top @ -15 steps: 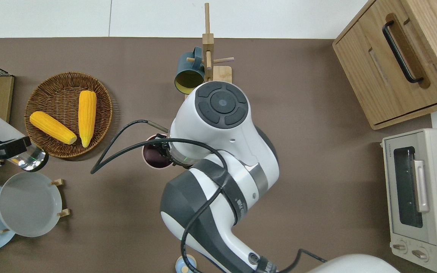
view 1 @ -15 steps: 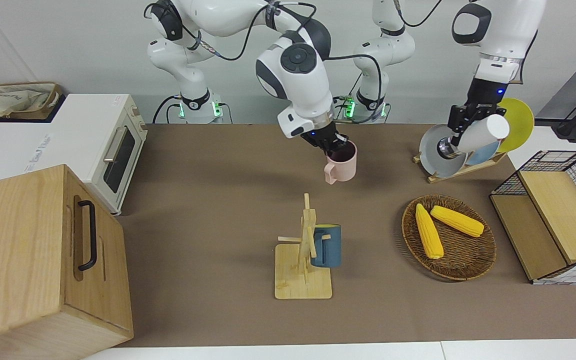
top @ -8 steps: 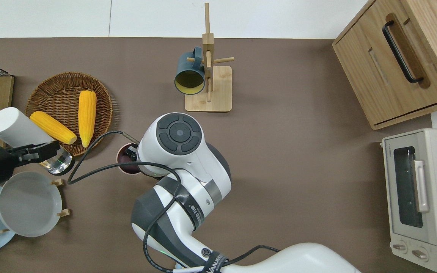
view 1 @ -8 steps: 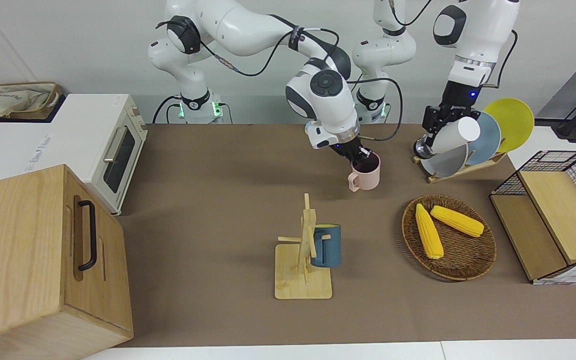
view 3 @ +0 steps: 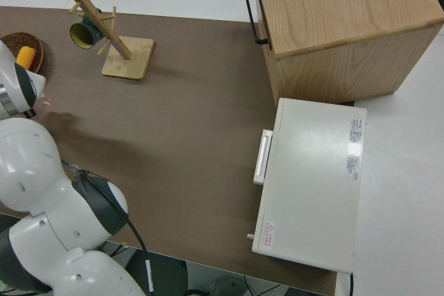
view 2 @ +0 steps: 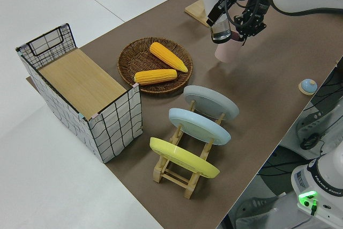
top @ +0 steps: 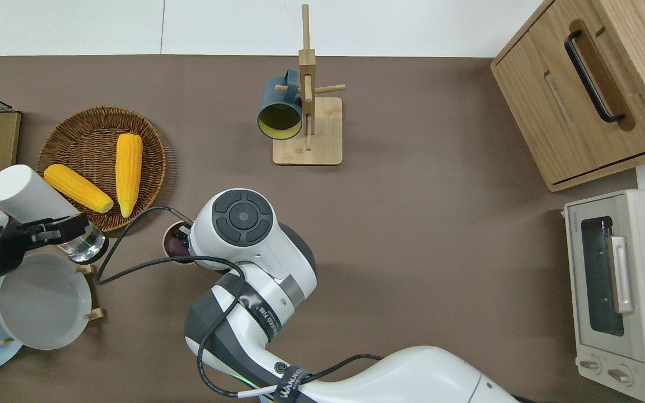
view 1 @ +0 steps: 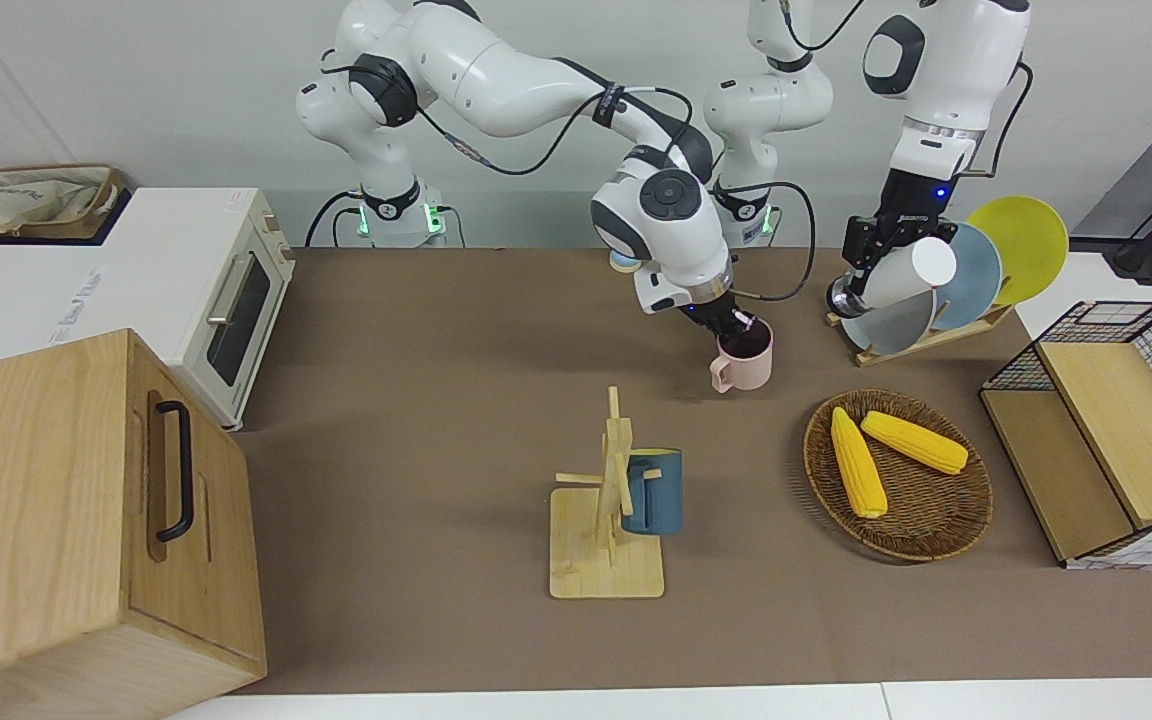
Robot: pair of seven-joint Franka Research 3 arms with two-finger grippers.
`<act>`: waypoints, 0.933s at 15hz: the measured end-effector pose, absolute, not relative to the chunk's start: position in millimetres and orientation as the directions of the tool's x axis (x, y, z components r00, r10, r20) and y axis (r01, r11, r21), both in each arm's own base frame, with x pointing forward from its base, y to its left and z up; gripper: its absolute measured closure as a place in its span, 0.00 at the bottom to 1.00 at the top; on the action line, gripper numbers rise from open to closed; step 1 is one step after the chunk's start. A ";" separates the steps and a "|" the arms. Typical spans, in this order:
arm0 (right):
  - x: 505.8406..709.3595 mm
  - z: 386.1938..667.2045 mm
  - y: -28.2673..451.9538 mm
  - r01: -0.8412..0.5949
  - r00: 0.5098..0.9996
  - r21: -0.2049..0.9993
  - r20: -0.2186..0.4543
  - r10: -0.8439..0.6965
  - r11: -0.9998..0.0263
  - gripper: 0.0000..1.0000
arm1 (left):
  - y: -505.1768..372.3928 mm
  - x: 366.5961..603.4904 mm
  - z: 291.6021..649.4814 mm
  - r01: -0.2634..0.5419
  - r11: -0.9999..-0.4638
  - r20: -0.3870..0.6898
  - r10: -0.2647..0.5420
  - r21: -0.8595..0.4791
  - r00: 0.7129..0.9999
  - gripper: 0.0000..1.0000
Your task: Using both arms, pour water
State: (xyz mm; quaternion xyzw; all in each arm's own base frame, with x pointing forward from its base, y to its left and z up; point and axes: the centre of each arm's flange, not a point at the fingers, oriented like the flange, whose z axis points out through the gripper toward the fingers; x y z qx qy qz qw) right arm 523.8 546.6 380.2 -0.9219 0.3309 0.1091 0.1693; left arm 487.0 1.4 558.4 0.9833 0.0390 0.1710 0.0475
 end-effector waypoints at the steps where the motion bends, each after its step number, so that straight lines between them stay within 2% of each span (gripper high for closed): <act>1: 520.7 372.8 550.9 -0.645 0.759 -0.234 -0.306 -0.575 -0.727 0.94 | 1.7 486.4 555.3 0.060 -0.993 0.327 0.090 0.101 0.941 0.35; 11: 520.4 342.8 556.5 -0.632 0.771 -0.225 -0.279 -0.572 -0.742 0.95 | 4.0 472.7 521.5 0.030 -0.997 0.270 0.048 0.070 0.962 0.35; 12: 520.5 343.2 556.8 -0.631 0.772 -0.227 -0.277 -0.572 -0.742 0.89 | 5.6 470.6 520.3 0.026 -0.997 0.268 0.045 0.076 0.962 0.35; 14: 520.4 342.3 556.9 -0.631 0.772 -0.226 -0.277 -0.572 -0.742 0.70 | 12.6 466.4 519.1 0.015 -0.995 0.267 0.040 0.095 0.963 0.35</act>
